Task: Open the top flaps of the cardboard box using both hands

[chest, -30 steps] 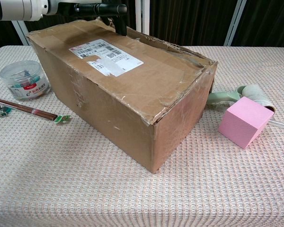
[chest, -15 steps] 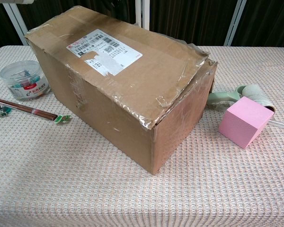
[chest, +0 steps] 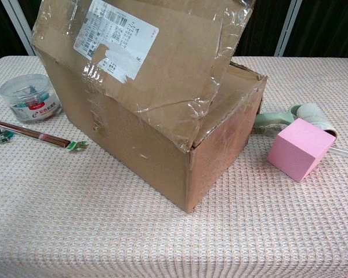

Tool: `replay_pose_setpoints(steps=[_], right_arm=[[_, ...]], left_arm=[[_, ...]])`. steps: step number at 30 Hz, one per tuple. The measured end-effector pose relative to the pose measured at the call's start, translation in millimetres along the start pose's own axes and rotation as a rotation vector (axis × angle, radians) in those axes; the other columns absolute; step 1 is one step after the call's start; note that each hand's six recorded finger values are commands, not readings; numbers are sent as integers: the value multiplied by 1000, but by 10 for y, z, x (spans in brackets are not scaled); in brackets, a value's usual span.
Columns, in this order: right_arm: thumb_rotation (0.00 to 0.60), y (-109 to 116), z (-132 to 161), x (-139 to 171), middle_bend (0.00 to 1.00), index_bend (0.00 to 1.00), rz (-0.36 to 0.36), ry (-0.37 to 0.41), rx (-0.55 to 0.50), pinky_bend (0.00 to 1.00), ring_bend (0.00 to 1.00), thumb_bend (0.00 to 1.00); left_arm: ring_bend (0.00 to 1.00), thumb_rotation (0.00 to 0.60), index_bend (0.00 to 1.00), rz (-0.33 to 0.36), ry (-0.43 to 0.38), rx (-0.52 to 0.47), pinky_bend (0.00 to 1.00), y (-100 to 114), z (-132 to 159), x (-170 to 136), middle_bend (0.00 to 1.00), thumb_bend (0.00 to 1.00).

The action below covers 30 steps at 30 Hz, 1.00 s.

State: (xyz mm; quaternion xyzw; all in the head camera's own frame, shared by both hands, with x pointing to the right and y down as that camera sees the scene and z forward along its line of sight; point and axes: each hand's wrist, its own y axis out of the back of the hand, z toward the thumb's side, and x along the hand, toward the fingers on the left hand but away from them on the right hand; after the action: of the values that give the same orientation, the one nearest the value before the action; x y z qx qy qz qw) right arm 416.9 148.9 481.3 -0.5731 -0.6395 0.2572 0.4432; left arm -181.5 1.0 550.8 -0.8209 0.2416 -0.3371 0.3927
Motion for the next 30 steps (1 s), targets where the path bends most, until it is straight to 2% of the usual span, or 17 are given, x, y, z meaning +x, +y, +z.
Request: replay_pose_setpoints(steps=[10,21,24,27,30], right_arm=[[600,-10,120,48,0,0,24,24,-14,0,0,239],[600,-61,172,72,0,0,46,32,-16,0,0,240],[600,-82,209,72,0,0,51,40,-15,0,0,240],[600,-101,234,78,0,0,55,42,-13,0,0,240],[600,-112,231,91,0,0,57,36,-10,0,0,240]], left_arm=[[121,0,391,46,77,16,155,172,-167,-556,582,0],[144,0,390,101,205,-51,155,73,-472,-1357,608,0],[149,0,387,112,222,-62,155,103,-526,-1467,608,0],[157,0,373,123,210,-58,155,143,-513,-1453,578,0],[153,0,293,121,197,-46,156,128,-484,-1370,444,0]])
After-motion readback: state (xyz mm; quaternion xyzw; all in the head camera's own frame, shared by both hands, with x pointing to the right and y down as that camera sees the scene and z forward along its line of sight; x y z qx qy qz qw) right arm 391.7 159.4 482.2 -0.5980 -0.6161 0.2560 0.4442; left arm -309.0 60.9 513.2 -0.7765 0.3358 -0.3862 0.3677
